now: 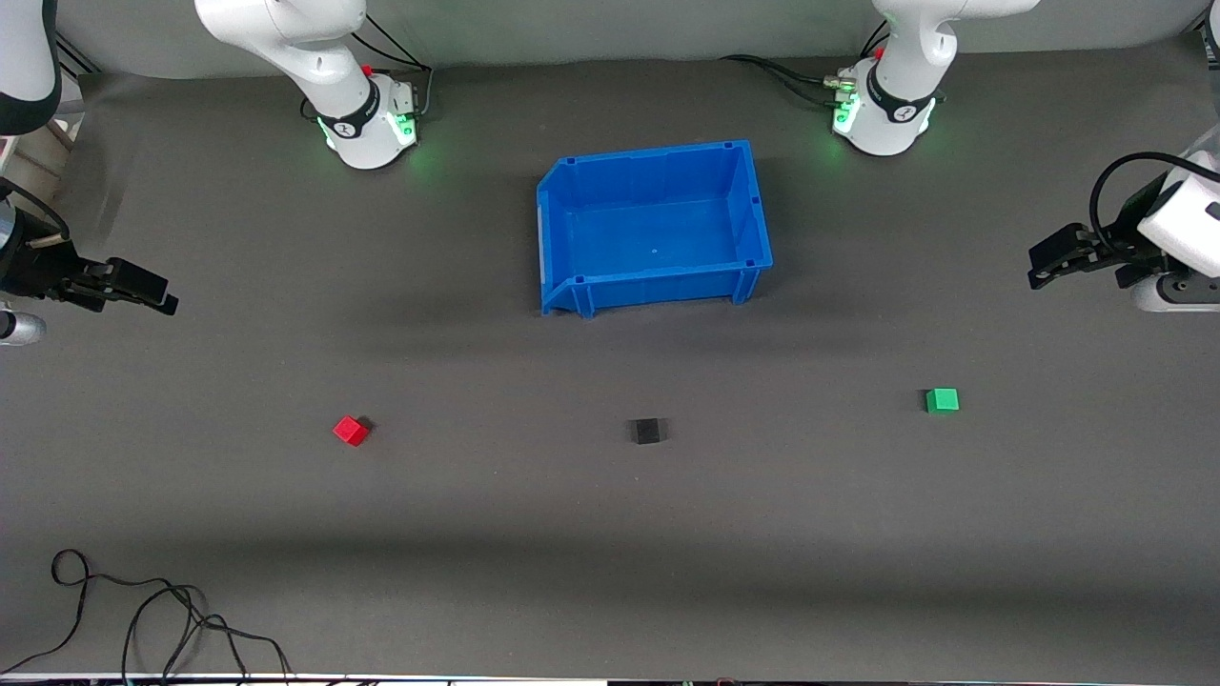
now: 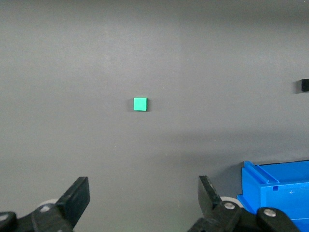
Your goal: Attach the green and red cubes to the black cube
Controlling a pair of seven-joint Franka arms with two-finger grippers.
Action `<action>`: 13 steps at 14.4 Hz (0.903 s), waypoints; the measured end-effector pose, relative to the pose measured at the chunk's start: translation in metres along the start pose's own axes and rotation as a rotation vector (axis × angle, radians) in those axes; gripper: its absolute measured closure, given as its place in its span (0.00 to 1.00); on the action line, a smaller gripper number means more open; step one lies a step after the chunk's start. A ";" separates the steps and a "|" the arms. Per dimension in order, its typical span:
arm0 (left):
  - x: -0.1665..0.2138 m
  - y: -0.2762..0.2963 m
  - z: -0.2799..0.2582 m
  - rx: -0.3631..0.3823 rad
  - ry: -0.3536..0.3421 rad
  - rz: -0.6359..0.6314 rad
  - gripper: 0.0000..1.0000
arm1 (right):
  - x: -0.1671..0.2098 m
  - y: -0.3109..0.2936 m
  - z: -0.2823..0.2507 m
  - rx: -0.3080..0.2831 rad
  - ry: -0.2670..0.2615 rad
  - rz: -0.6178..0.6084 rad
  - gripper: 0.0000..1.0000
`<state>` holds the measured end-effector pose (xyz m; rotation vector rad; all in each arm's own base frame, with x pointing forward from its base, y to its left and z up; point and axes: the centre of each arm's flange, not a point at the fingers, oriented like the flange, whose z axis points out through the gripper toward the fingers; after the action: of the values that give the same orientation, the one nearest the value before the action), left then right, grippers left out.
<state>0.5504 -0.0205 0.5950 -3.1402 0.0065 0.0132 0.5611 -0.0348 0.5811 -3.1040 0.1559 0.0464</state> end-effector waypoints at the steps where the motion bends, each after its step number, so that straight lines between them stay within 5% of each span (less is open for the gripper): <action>1: 0.000 0.000 0.000 0.000 0.000 0.000 0.00 | 0.000 0.000 0.000 0.000 0.000 0.000 0.00; 13: 0.000 0.000 0.000 0.001 -0.002 -0.007 0.00 | 0.000 -0.003 0.001 0.000 -0.002 -0.005 0.00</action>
<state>0.5503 -0.0208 0.5949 -3.1393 -0.0050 0.0157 0.5618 -0.0317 0.5799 -3.1046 0.1476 0.0501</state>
